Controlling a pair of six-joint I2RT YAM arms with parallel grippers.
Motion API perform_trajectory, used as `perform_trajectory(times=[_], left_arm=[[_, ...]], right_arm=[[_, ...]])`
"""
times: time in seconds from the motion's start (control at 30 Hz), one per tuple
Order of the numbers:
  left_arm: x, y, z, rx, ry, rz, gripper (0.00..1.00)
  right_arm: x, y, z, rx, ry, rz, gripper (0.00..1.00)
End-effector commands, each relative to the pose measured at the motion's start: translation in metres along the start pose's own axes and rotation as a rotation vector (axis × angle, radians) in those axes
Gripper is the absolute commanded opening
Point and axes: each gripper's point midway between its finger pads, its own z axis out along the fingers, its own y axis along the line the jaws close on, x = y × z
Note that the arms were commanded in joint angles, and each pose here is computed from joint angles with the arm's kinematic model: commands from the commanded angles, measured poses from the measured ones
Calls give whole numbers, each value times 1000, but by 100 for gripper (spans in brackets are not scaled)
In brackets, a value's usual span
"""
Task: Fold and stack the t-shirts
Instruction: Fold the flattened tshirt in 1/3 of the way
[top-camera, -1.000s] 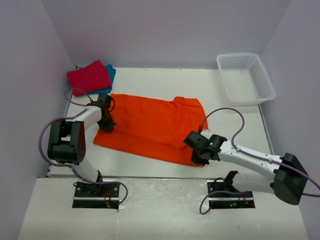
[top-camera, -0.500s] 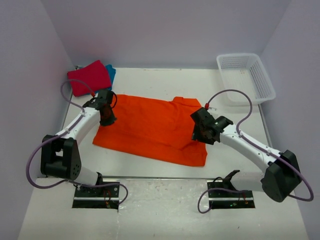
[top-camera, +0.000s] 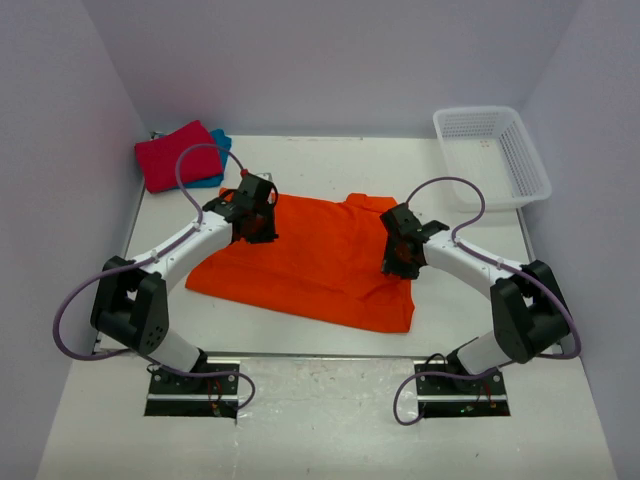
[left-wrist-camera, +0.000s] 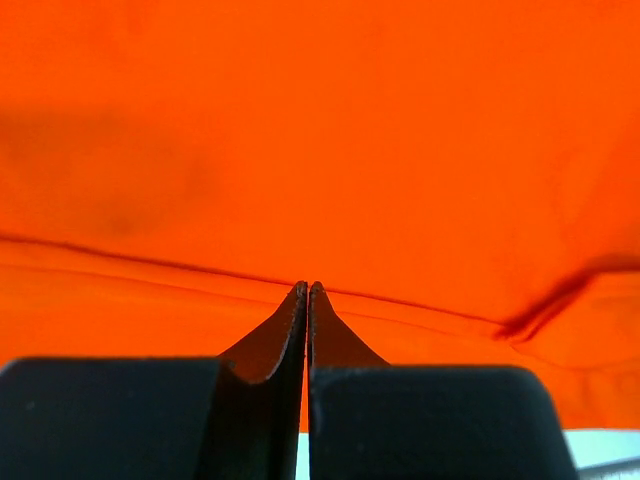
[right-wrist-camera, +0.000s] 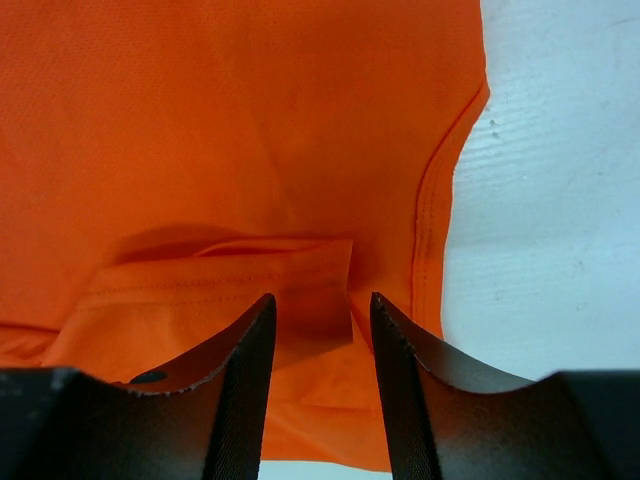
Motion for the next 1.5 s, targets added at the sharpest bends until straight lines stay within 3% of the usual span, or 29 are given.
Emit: perform_trajectory(times=[0.0,0.33,0.7,0.8,0.93,1.17,1.47], left_arm=[[-4,-39,-1,135,-18,76,0],[20,-57,9,167,40,137,0],[17,-57,0,172,28,163,1],[22,-55,2,171,37,159,0],[30,-55,7,180,50,164,1],[47,-58,15,204,89,189,0],[67,-61,24,225,133,213,0]], right_arm=[[-20,20,3,-81,-18,8,43],[-18,18,24,-112,29,51,37],[-17,16,34,-127,52,97,32],[-20,18,31,-134,38,100,23],[-32,21,28,-138,6,74,0],[-64,31,11,-192,-116,-37,0],[-71,46,-13,-329,-199,-170,0]])
